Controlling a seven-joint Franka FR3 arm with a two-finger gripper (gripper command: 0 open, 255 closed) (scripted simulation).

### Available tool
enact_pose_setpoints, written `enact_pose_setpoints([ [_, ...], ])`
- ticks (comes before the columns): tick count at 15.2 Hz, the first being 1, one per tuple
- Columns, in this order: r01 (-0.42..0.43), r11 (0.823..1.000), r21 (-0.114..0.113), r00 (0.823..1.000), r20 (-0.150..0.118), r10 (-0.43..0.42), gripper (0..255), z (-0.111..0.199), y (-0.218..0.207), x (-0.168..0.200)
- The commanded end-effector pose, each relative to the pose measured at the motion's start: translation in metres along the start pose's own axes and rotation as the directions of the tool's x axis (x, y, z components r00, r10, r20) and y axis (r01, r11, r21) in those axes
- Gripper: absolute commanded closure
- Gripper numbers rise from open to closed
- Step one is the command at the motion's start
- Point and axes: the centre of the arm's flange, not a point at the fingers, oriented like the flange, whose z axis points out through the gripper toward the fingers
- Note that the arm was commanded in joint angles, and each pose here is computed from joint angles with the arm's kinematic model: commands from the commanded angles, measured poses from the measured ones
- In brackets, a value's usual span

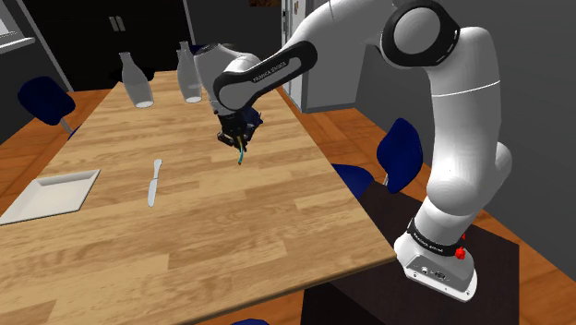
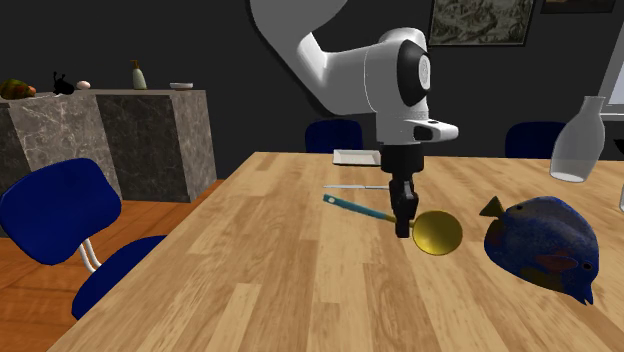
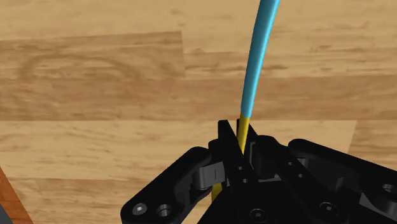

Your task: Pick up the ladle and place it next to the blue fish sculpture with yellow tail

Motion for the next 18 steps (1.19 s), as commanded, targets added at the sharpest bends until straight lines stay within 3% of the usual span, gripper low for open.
enact_pose_setpoints([
  [1,-0.002,1.0,-0.002,1.0,0.001,0.002,255,0.013,-0.001,0.001],
  [10,-0.002,1.0,-0.002,1.0,0.001,0.002,255,0.016,-0.002,0.001],
  [11,-0.002,1.0,-0.002,1.0,0.001,0.002,0,0.016,-0.002,0.001],
  [16,-0.002,1.0,-0.002,1.0,0.001,0.002,0,0.016,-0.002,0.001],
  [18,-0.002,1.0,-0.002,1.0,0.001,0.002,0,-0.01,-0.002,0.001],
])
